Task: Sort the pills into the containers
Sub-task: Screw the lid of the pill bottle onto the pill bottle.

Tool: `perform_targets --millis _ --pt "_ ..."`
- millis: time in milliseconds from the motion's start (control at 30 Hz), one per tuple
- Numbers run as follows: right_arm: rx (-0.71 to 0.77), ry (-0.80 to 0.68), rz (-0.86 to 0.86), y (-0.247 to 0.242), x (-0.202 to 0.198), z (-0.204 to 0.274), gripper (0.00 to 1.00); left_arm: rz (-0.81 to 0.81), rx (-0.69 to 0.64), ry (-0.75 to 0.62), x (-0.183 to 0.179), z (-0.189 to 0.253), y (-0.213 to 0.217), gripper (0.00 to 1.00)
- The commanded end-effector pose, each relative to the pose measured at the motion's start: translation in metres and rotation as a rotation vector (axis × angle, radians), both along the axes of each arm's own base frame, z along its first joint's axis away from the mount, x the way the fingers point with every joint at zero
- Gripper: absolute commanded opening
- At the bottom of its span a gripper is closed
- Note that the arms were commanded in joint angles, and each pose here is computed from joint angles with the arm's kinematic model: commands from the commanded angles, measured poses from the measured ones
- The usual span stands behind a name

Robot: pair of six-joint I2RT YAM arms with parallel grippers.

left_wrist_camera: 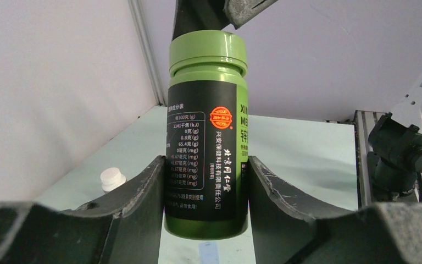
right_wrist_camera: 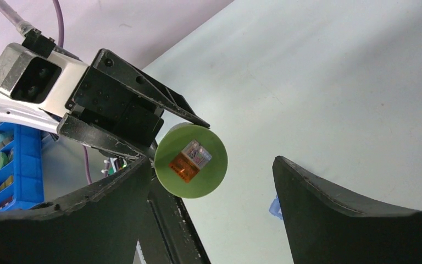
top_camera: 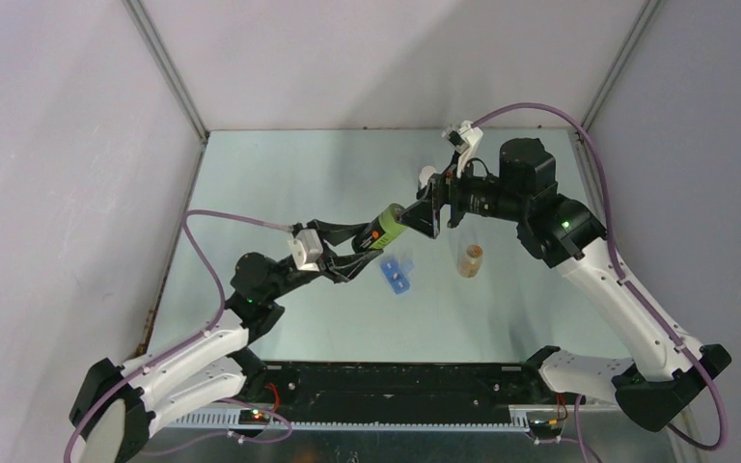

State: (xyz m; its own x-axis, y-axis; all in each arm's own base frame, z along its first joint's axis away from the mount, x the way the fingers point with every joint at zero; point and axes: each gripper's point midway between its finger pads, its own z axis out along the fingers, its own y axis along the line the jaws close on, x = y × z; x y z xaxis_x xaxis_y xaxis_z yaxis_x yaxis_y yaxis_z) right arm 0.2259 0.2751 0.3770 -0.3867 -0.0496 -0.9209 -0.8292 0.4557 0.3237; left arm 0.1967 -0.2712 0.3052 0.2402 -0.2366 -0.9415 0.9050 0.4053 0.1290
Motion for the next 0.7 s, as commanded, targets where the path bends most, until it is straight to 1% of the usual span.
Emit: perform_targets --millis 0,267,467,600,633,667 --pt "0.042 -0.036 0.03 0.007 0.002 0.013 0.85 -0.031 -0.085 -0.098 -0.009 0.045 0.001 0.0" --pt "0.042 -0.001 0.108 0.015 -0.009 0.007 0.88 -0.048 -0.083 -0.101 -0.012 0.045 -0.001 0.0" --pt "0.01 0.045 0.129 0.018 -0.01 -0.004 0.75 -0.065 -0.082 -0.104 -0.014 0.046 -0.002 0.0" --pt "0.023 0.086 0.143 0.021 -0.012 -0.003 0.7 -0.066 -0.089 -0.103 -0.014 0.046 -0.002 0.0" --pt "0.03 0.107 0.142 0.022 -0.013 -0.003 0.68 -0.067 -0.091 -0.099 -0.014 0.046 -0.003 0.0" --pt "0.034 0.118 0.142 0.023 -0.013 -0.003 0.63 -0.065 -0.095 -0.102 -0.014 0.047 -0.002 0.0"
